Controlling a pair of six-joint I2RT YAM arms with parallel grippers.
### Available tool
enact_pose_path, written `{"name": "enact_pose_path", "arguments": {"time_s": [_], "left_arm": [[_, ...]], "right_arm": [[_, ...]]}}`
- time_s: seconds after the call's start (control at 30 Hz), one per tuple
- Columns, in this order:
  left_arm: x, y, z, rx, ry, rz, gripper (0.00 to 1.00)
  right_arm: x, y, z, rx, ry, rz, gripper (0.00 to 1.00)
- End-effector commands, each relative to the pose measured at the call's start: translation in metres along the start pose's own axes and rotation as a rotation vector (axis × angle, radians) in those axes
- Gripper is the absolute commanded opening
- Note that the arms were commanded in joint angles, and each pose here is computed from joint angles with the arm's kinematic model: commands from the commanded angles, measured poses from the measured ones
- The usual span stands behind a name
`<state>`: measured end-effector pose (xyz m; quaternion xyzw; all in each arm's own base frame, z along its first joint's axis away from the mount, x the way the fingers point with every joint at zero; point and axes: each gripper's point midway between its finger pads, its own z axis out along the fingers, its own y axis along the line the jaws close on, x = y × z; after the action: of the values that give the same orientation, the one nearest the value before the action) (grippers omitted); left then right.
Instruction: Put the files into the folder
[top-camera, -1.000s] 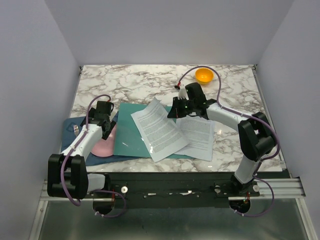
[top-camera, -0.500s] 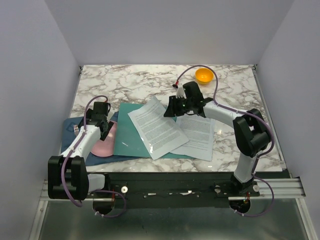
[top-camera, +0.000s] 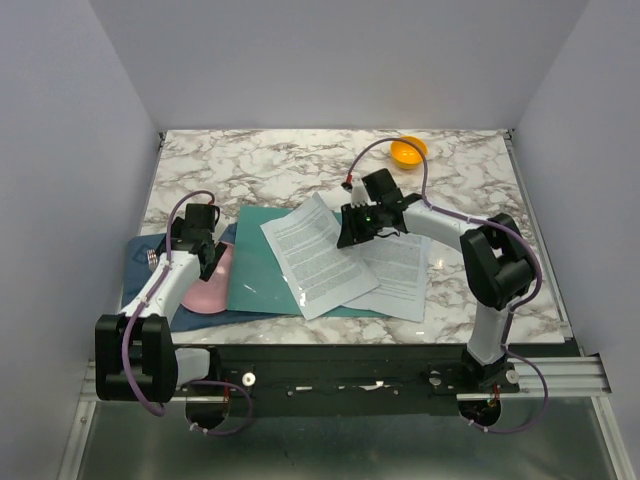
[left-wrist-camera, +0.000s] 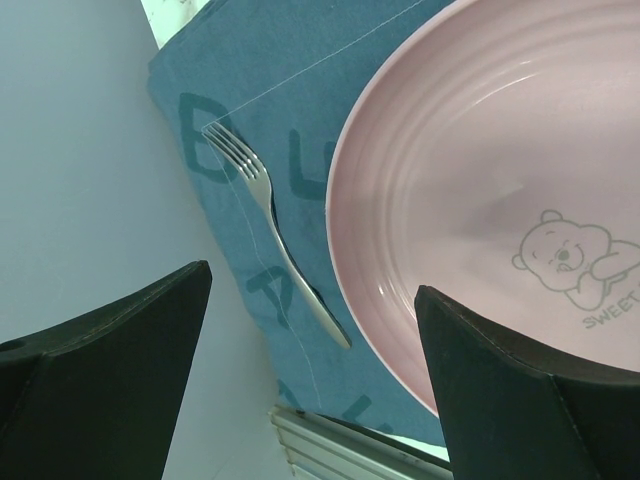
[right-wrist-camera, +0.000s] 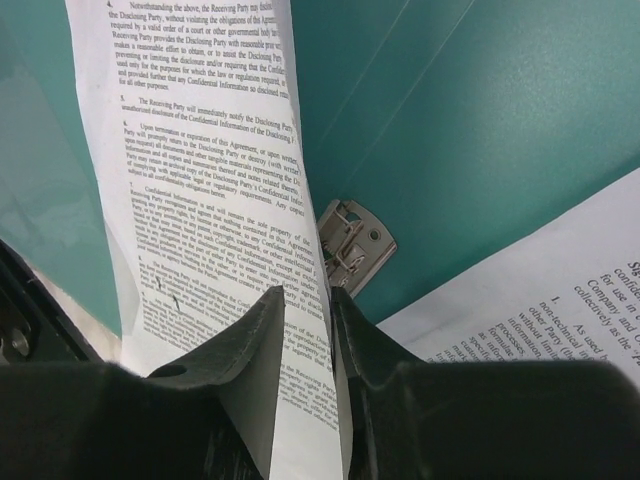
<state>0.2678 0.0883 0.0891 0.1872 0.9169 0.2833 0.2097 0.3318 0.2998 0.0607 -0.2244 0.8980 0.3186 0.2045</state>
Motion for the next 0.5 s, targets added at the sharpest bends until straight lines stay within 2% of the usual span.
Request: {"name": "enact_pose_path", "arguments": {"time_s": [0.0, 0.2, 0.47], "left_arm": [[-0.004, 0.001, -0.003, 0.011, -0.028, -0.016, 0.99], [-0.003, 0.001, -0.004, 0.013, -0.027, -0.017, 0.99], [-0.001, 0.002, -0.005, 0.01, -0.021, -0.013, 0.99]], "right_arm": [[-0.005, 0.002, 0.001, -0.005, 0.014, -0.027, 0.26], [-0.014, 0.007, 0.003, -0.025, -0.039, 0.016, 0.02], [-0.041, 0.019, 0.014, -0.1, -0.166, 0.124, 0.01]]}}
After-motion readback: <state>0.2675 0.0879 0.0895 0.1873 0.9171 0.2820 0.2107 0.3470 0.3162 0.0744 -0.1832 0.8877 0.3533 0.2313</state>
